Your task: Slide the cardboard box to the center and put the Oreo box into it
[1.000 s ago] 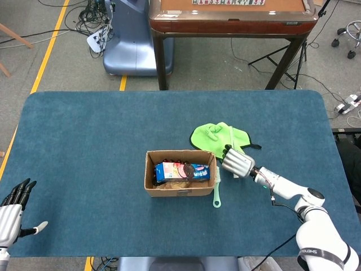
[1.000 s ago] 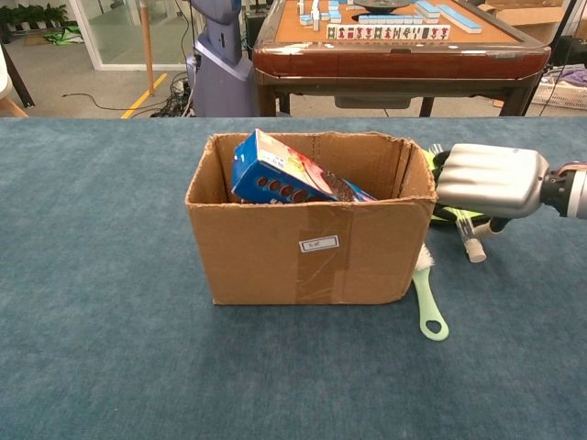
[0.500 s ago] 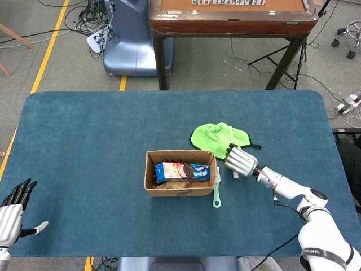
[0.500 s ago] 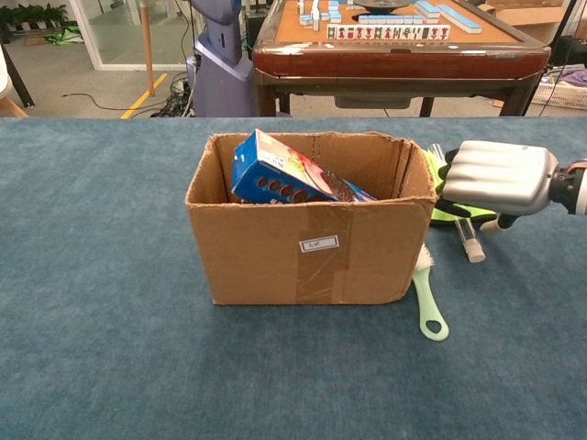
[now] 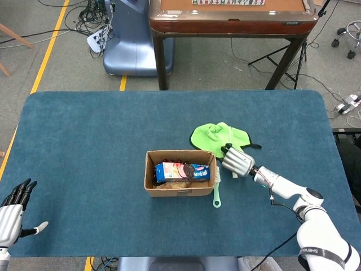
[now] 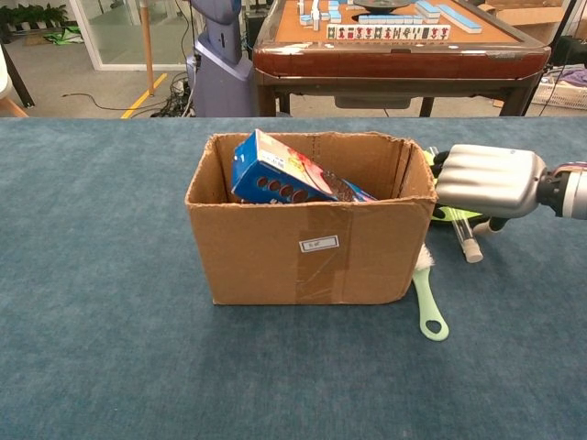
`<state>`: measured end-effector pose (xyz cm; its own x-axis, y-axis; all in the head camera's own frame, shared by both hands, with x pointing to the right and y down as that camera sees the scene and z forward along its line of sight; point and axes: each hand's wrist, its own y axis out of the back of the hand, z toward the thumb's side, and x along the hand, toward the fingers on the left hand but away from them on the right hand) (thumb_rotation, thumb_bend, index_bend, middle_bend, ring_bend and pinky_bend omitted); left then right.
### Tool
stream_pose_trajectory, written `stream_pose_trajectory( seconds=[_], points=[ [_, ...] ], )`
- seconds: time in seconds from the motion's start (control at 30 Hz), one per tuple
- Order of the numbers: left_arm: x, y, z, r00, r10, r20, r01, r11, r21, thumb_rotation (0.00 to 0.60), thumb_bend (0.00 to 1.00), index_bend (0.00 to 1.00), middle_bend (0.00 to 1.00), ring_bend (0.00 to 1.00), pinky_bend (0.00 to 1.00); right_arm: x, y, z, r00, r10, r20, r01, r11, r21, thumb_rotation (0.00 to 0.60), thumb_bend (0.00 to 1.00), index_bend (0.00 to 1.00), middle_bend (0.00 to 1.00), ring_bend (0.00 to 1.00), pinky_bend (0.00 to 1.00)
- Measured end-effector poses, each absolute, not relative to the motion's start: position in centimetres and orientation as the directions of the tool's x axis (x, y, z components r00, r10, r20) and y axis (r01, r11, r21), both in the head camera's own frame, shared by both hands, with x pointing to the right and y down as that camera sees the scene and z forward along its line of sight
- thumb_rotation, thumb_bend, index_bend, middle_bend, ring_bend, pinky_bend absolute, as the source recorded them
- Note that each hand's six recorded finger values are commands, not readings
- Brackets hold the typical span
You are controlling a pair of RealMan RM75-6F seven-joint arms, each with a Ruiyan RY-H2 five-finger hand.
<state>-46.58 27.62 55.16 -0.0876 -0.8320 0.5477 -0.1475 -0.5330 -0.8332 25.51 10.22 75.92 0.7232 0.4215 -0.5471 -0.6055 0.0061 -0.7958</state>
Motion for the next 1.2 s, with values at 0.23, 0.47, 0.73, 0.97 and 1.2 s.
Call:
stream_pose_trajectory(
  seconds=[0.23, 0.47, 0.73, 0.97, 1.2],
  points=[
    [-46.6, 27.6, 55.1, -0.087, -0.834, 0.545, -0.151, -0.53, -0.834, 0.6, 0.02, 0.01, 0.02, 0.02, 0.14, 25.0, 10.5, 76.4, 0.719, 0.416, -0.556, -0.612, 0.001, -0.791, 0.6, 0.09, 0.49, 0.39, 0.27, 0.38],
    [-46.6, 27.6, 55.0, -0.085, -0.835, 0.544, -0.152, -0.529, -0.835, 0.6, 0.02, 0.01, 0.02, 0.02, 0.14, 24.9, 10.4, 76.2, 0.723, 0.42, -0.549, -0.606, 0.003, -0.796, 0.6, 0.09, 0.45, 0.39, 0.27, 0.38],
    [-46.5, 27.6, 55.1, -0.085, -0.833, 0.546, -0.148, -0.532, -0.834, 0.6, 0.02, 0.01, 0.02, 0.02, 0.14, 24.8, 10.0, 75.4, 0.742, 0.426, -0.518, -0.577, 0.013, -0.817, 0.6, 0.09, 0.43, 0.37, 0.25, 0.38],
    [-46.6, 27.6, 55.1, -0.086, -0.833, 0.547, -0.148, -0.532, -0.834, 0.6, 0.02, 0.01, 0.02, 0.02, 0.14, 25.3, 10.4, 76.0, 0.724, 0.414, -0.551, -0.61, 0.012, -0.792, 0.6, 0.09, 0.43, 0.39, 0.25, 0.38],
    [-46.5, 27.6, 55.1, -0.085, -0.833, 0.547, -0.15, -0.532, -0.833, 0.6, 0.02, 0.01, 0.02, 0.02, 0.14, 25.7, 10.8, 76.2, 0.718, 0.413, -0.56, -0.616, 0.003, -0.787, 0.6, 0.19, 0.51, 0.56, 0.4, 0.4]
  ],
)
